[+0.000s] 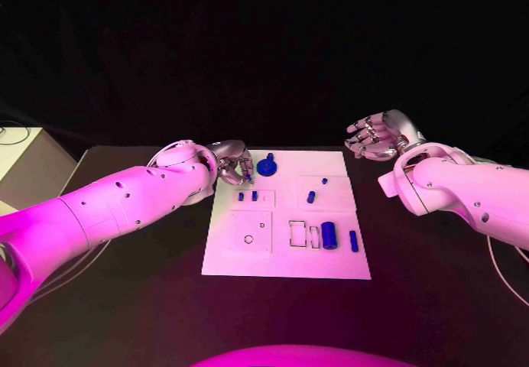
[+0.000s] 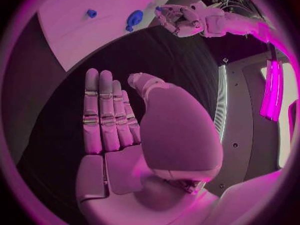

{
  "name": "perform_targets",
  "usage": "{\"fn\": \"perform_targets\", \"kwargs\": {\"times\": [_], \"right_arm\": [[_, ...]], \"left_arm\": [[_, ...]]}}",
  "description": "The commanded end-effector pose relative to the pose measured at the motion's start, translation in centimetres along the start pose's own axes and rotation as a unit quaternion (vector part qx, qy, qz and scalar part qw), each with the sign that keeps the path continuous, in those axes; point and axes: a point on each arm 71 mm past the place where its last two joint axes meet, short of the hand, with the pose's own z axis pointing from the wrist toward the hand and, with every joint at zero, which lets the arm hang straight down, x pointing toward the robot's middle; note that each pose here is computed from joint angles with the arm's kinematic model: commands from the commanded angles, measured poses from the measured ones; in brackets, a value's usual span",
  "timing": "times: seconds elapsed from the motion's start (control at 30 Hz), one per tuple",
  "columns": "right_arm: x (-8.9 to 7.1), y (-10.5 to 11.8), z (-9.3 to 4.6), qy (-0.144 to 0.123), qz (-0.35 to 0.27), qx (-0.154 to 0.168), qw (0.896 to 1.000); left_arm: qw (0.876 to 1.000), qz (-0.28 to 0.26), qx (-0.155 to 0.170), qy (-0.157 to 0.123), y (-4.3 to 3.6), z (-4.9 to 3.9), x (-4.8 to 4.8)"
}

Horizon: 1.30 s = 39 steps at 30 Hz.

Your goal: Assemble the parts on the task board

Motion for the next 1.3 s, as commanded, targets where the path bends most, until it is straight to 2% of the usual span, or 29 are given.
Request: {"fn": "perform_targets", "kwargs": {"times": [0.03, 0.27, 0.73, 1.3], "right_arm": [[0.1, 0.1, 0.0, 0.007, -0.001, -0.007, 1.000], [0.2, 0.2, 0.0, 0.007, -0.001, -0.008, 1.000], [0.2, 0.2, 0.0, 0.007, -0.001, -0.008, 1.000], [0.1, 0.1, -0.1, 0.006, -0.001, -0.008, 1.000]], "left_arm": [[1.000, 0.004, 0.002, 0.015, -0.18, 0.12, 0.52], [1.000, 0.003, 0.001, 0.022, -0.19, 0.25, 1.05], [1.000, 0.003, 0.002, 0.026, -0.37, 0.38, 1.32], [0.999, 0.012, 0.006, 0.039, -0.70, 0.41, 2.18]]}}
